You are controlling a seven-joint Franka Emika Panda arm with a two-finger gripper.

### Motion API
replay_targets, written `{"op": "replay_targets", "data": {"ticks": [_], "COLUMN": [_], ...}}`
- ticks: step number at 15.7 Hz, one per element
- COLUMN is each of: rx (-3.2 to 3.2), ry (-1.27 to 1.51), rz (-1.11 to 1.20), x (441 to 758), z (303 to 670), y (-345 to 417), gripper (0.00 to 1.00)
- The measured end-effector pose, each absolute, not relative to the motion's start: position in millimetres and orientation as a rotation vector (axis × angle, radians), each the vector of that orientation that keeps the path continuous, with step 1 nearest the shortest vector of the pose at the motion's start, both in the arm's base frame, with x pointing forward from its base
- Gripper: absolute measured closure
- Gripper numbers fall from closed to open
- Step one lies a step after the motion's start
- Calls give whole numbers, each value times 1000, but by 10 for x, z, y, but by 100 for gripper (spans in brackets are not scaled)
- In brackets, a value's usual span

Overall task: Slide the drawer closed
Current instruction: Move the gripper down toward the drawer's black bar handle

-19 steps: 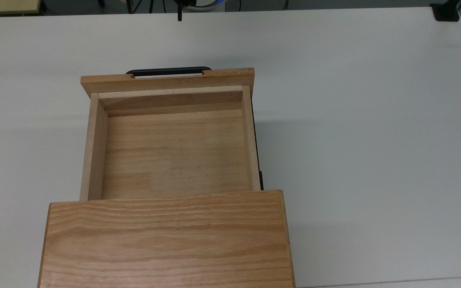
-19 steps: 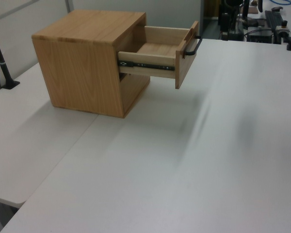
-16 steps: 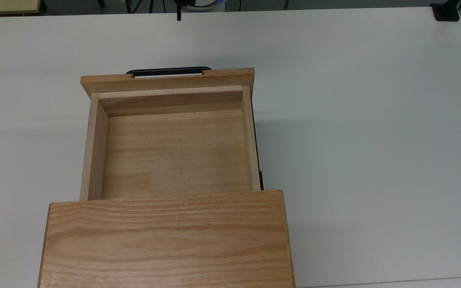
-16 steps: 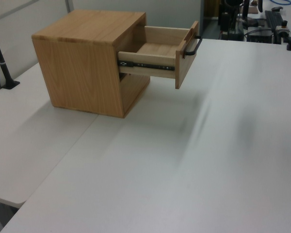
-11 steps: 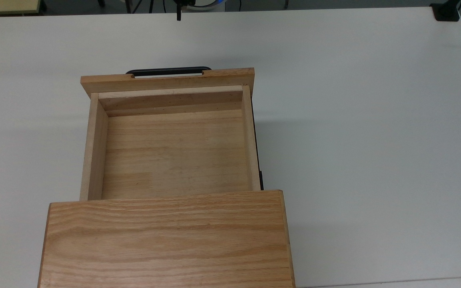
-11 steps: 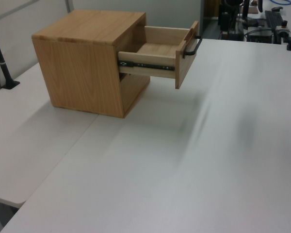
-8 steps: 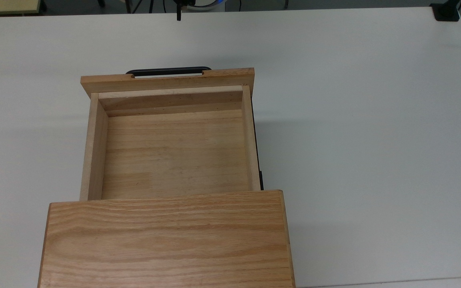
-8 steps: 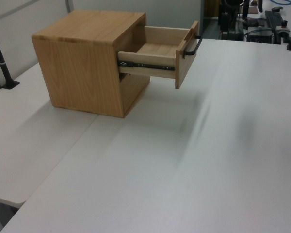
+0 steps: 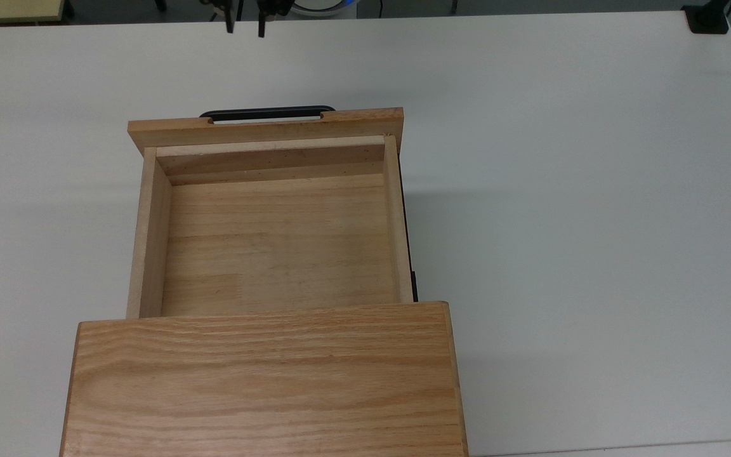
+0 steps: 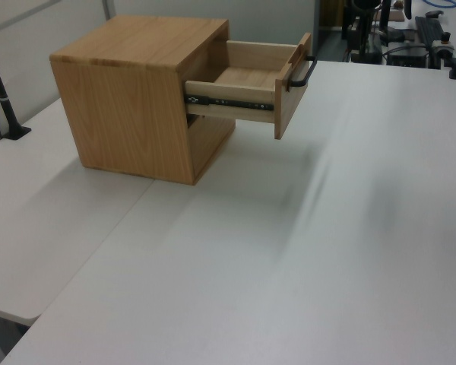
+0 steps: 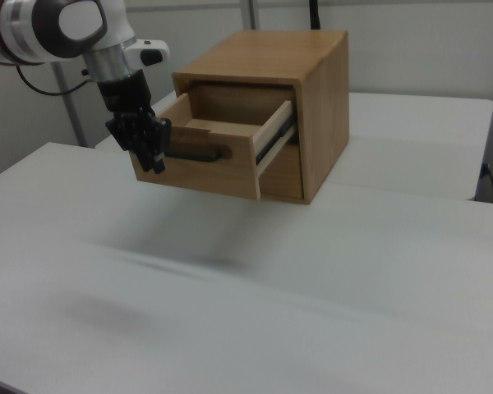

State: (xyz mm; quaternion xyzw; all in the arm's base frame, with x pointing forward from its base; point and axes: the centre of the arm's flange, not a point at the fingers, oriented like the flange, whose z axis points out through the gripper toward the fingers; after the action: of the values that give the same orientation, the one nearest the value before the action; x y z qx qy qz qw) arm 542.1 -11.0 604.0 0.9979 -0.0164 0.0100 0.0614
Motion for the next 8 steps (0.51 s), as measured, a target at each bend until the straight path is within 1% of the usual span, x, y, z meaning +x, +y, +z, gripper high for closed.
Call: {"op": "replay_targets", "data": {"ticks": [2,5,8], "rx": [3020,3022,3033], "ry": [-44,-27,11], "rz": [26,2,2], "x": [5429,5480,5628], "z": [6024,5926,5731], "y": [-89,-29,106], "gripper": [91,93,94]}}
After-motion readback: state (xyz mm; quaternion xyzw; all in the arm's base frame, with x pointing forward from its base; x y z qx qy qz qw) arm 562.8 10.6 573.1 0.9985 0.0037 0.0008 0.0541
